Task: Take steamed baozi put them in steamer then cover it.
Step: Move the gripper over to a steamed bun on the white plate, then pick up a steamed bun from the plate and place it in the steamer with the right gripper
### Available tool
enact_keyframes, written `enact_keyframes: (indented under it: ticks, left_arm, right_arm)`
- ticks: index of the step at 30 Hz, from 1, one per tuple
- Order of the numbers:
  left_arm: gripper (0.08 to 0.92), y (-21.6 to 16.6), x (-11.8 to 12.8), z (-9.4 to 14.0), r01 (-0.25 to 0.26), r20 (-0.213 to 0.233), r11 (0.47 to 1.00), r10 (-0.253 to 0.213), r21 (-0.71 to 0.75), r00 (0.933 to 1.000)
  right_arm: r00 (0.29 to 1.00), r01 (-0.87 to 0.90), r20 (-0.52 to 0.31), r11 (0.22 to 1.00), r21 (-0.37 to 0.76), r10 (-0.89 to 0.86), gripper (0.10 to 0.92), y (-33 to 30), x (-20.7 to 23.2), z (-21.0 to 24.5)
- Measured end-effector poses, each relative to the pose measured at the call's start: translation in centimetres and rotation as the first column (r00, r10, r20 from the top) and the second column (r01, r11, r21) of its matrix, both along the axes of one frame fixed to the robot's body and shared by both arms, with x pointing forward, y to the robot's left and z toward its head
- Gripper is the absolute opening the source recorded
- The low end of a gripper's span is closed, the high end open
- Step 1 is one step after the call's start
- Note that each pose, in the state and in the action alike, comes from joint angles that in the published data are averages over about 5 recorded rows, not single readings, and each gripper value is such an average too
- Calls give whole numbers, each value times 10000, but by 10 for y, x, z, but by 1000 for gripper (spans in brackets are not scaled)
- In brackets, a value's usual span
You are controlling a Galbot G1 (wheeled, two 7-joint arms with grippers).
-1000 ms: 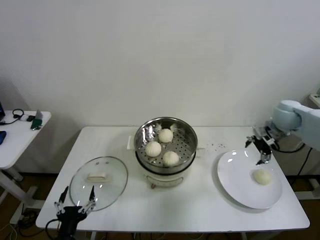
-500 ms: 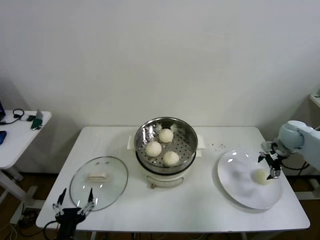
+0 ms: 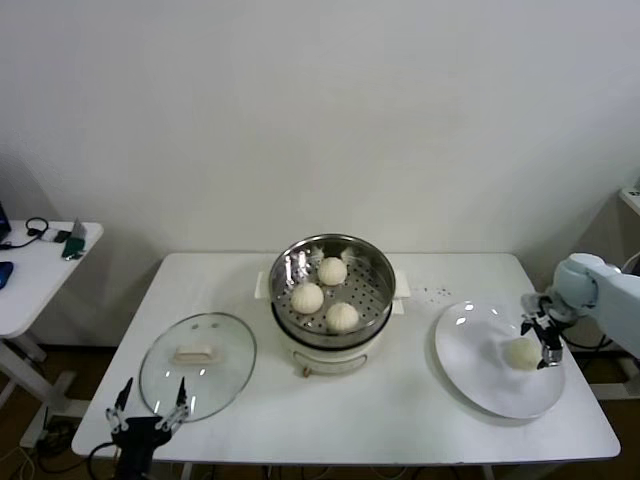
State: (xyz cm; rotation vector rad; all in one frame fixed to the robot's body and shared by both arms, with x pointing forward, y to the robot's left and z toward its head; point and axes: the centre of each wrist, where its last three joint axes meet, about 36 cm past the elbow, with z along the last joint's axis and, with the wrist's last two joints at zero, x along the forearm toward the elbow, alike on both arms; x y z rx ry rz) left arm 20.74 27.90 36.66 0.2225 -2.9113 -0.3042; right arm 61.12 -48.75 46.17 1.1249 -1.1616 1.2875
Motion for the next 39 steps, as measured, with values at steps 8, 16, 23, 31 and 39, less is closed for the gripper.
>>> enact_keyframes:
  ticks: [8, 16, 23, 31, 39]
  left_arm:
    - [823, 0, 0, 0, -8, -14, 10000, 8, 38, 10000]
    - [823, 0, 0, 0, -14, -3, 10000, 14, 49, 10000]
    - [823, -1, 0, 0, -27, -12, 10000, 27, 40, 10000]
    - [823, -5, 1, 0, 63, 56, 10000, -63, -63, 10000]
    - [823, -10, 3, 3, 329, 163, 9992, -326, -221, 9993]
  right_arm:
    - [10000, 0, -77, 10000, 6, 0, 781, 2, 3, -7]
    - [10000, 33, -62, 10000, 57, -33, 709, 2, 6, -7]
    - [9999, 137, -40, 9998, 154, -136, 687, 1, 5, -4]
    - [9983, 410, 384, 9969, 665, -436, 679, 13, 19, 24]
    - [9918, 434, 1122, 9868, 1558, -614, 679, 53, 50, 93]
